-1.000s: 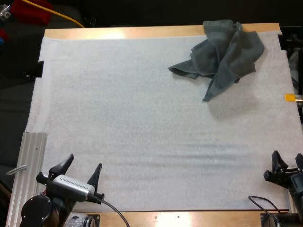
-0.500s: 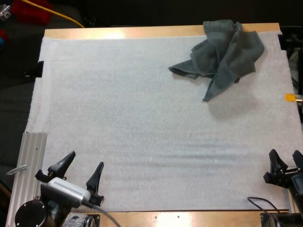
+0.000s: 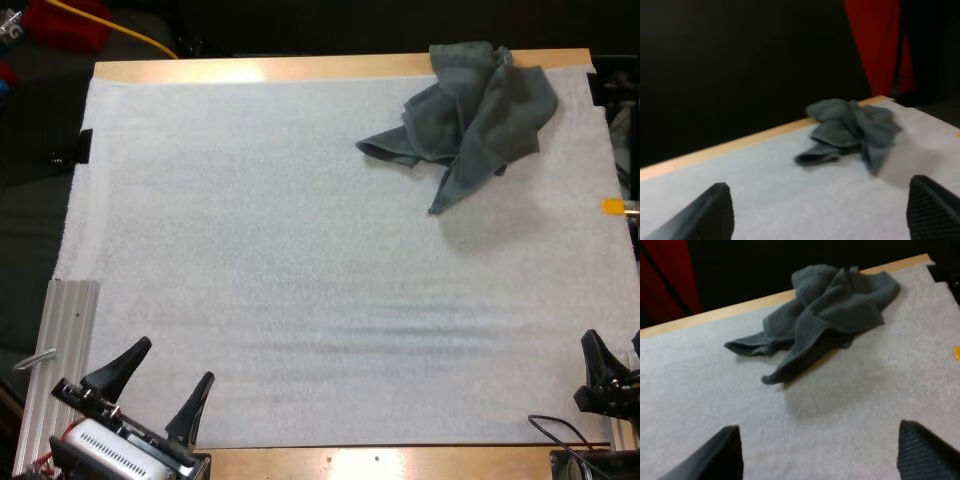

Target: Pick towel from pile, fold and stack

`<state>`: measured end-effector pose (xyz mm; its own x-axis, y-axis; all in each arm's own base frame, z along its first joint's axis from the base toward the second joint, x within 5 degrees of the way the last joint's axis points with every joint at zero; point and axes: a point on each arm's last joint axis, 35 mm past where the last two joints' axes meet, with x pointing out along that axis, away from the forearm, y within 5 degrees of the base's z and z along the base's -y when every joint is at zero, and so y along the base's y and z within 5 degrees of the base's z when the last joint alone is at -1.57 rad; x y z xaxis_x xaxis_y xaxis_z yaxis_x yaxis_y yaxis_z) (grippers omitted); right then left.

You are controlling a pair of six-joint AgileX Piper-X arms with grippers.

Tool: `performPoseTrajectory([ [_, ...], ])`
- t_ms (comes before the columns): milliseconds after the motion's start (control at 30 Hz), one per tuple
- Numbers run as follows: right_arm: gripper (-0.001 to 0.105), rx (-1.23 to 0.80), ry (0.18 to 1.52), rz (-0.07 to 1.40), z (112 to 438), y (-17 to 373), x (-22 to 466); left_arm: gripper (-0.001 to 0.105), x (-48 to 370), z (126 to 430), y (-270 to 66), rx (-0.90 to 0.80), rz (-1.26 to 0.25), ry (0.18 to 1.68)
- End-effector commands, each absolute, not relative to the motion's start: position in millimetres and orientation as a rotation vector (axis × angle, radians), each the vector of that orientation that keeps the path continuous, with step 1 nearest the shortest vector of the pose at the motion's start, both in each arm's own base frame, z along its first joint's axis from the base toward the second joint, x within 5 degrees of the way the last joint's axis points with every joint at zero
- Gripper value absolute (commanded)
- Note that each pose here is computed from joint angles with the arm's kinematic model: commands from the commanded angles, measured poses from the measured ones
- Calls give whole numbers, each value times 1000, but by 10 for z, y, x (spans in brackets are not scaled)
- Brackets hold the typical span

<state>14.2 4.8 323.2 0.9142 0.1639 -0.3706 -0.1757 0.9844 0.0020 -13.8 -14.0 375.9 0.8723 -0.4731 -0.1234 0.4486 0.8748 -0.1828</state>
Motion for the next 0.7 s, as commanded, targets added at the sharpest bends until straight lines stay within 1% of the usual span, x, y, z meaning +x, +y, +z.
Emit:
performPoseTrajectory([
  [0,63,-20,381,199,3294,57,120,70,-93,3776,-153,-170,-517,203],
  [100,63,4,400,230,3360,70,150,70,-25,3779,-160,-183,-521,263],
  [200,63,11,417,246,3434,79,204,70,17,3773,-170,-191,-542,290],
  [533,63,29,518,276,3672,107,549,70,22,3773,-172,-192,-547,293],
  [667,63,41,566,277,3803,121,793,70,22,3773,-172,-192,-547,293],
])
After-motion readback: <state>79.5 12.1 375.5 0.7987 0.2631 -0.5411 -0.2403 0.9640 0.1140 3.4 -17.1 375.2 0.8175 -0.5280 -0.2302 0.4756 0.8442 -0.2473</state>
